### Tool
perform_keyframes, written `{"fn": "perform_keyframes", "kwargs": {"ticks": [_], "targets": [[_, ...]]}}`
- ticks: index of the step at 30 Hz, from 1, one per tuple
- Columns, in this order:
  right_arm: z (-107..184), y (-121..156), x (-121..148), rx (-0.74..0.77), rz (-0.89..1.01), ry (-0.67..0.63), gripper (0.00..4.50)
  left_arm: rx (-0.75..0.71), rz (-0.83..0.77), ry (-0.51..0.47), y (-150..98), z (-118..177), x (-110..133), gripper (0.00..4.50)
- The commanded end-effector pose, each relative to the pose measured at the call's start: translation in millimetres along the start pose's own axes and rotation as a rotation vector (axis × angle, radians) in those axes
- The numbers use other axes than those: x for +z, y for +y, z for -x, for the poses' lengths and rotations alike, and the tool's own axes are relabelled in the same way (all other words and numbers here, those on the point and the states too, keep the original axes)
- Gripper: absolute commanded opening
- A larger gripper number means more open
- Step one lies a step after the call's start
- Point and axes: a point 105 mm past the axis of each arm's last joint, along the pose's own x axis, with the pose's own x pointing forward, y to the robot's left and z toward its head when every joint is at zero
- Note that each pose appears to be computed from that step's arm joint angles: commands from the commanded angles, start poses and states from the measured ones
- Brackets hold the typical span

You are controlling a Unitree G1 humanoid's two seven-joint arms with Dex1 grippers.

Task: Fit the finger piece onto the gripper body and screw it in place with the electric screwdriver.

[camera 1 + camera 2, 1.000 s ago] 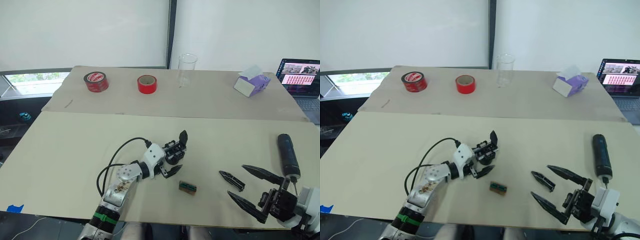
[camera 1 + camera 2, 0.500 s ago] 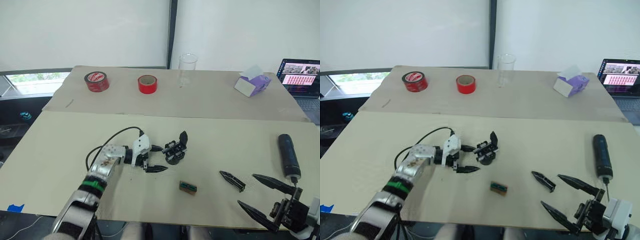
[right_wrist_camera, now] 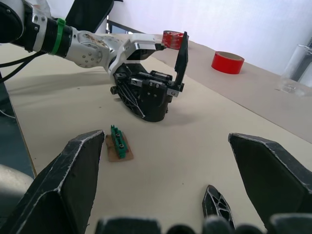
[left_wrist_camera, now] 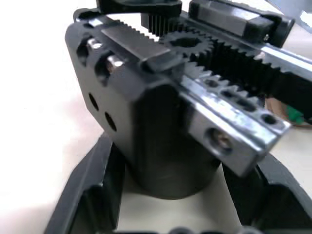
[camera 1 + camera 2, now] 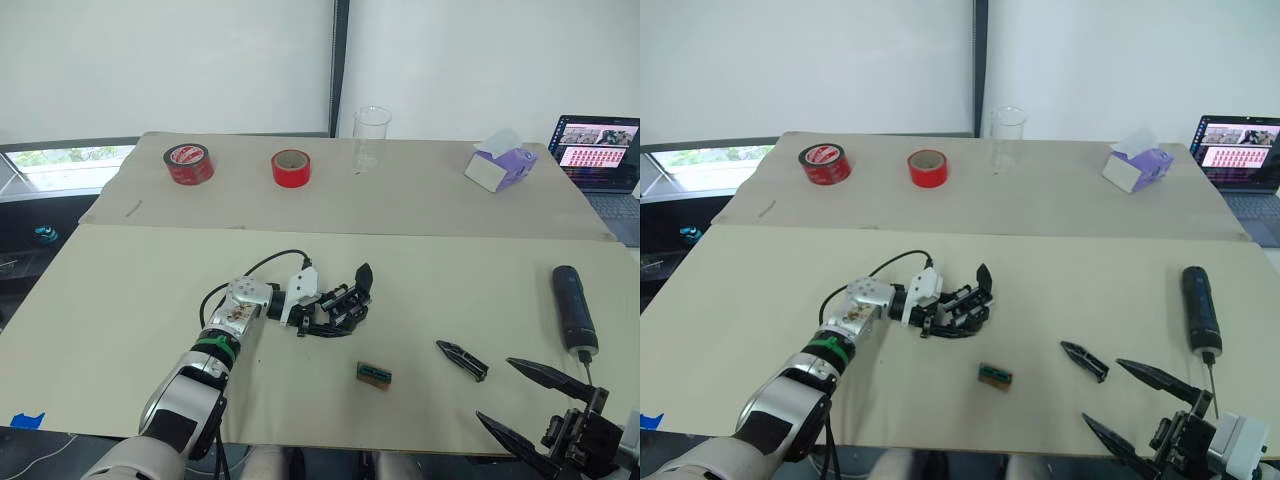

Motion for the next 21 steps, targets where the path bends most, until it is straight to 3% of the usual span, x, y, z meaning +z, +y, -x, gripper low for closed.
{"fn": "perform_keyframes", "kwargs": {"ticks": [1, 8, 15, 19, 21], "targets": [[1.0, -4.0, 5.2, -0.024, 0.036, -0.034, 4.50, 0.148, -0.001, -0.027, 3.9, 7.3, 9.3, 2.31], [-4.6, -11.8, -1.8, -0.018, 0.039, -0.036, 4.50, 0.492, 0.169, -0.055, -9.8, -2.3, 15.0, 2.31], [-9.1, -17.3, -1.9, 0.015, 0.045, -0.035, 4.50, 0.498, 0.191, -0.001, -27.0, -11.0, 5.8, 2.31], [-8.4, -20.3, -0.9, 0.020, 0.049, -0.031, 4.50, 0.495, 0.199, 0.012, -24.5, -4.7, 2.0, 4.29], [-8.5, -21.1, -0.2, 0.023, 0.051, -0.031, 4.50, 0.478, 0.176, 0.018, -21.7, 0.2, 1.4, 4.43]]}}
